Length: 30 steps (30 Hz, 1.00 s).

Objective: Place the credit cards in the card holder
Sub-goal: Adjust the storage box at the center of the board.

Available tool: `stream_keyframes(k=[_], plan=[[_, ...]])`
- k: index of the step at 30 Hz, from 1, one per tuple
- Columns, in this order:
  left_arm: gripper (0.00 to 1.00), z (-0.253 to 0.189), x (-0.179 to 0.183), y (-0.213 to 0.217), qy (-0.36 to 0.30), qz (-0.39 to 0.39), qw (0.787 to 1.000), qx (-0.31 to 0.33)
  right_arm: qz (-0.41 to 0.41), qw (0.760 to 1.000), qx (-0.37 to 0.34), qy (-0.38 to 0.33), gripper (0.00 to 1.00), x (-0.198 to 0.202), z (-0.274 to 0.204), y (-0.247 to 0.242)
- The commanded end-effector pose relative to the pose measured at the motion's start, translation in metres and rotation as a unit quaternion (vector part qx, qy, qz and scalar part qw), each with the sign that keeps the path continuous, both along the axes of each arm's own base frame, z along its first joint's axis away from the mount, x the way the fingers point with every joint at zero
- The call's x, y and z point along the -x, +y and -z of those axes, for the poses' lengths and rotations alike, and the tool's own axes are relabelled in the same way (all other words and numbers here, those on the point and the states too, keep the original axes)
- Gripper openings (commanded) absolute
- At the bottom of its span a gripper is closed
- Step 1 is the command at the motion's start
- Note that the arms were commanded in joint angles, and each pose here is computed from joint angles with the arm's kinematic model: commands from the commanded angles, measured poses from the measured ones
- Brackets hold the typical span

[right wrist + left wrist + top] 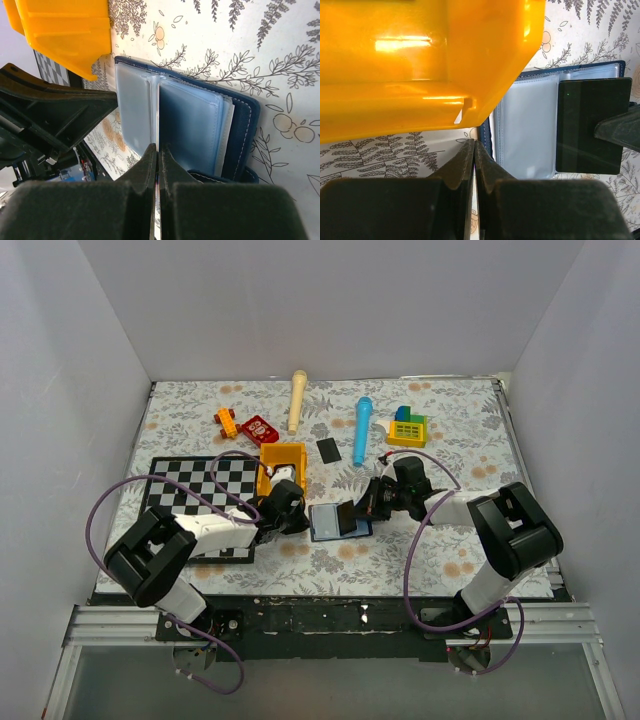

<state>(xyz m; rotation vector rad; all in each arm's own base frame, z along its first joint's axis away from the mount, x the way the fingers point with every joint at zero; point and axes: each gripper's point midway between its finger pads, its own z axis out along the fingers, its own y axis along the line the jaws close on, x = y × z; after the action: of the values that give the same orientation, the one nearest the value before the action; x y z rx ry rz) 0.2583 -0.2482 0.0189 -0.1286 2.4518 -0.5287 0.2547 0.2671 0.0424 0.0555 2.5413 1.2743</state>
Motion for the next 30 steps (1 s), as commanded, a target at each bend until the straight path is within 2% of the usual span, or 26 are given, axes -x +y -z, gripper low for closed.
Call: stream_keyframes(k=[1, 30], plan=[[0.00, 0.003, 0.002, -0.007, 0.004, 0.015, 1.000, 0.000, -0.007, 1.000, -0.013, -0.005, 0.01, 0.000, -0.001, 0.002], [0.00, 0.010, 0.005, -0.008, 0.015, 0.021, 1.000, -0.002, -0.019, 0.999, -0.034, 0.001, 0.01, 0.003, 0.004, 0.007]])
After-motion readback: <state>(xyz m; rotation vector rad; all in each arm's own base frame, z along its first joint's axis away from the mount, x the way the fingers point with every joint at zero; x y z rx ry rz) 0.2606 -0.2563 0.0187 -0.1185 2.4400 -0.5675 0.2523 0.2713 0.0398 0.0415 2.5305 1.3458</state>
